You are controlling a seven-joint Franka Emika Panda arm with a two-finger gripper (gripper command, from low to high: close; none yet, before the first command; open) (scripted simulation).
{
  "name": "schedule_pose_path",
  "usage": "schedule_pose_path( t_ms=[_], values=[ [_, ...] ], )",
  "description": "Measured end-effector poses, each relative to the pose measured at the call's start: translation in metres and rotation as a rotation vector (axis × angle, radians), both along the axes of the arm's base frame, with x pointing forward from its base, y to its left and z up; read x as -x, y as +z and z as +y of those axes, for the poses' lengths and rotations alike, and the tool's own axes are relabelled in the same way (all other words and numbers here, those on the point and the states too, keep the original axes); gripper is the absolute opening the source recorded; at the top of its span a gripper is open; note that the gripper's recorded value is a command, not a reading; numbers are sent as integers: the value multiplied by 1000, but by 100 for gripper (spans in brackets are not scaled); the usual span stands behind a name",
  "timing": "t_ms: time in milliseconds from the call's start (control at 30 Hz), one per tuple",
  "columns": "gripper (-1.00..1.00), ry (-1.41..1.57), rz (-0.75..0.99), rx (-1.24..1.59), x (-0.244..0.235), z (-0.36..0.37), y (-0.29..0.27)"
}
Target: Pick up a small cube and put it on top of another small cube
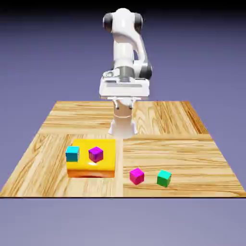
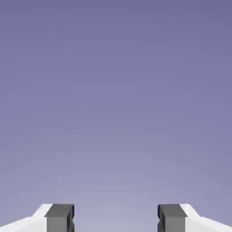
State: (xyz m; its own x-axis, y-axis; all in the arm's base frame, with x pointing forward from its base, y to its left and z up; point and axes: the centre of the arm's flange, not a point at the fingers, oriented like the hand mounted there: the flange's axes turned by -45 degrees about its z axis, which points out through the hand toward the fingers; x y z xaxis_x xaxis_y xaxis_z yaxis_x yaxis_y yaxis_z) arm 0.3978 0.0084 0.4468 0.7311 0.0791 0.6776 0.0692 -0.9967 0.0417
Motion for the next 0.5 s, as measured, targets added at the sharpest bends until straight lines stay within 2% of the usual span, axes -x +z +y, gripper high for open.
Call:
schedule_pose_path(
  t_ms=[267, 500],
  values=[
    [0, 172, 332, 92, -45, 28, -86],
    [0, 333, 619, 180, -64, 52, -173]
  ],
)
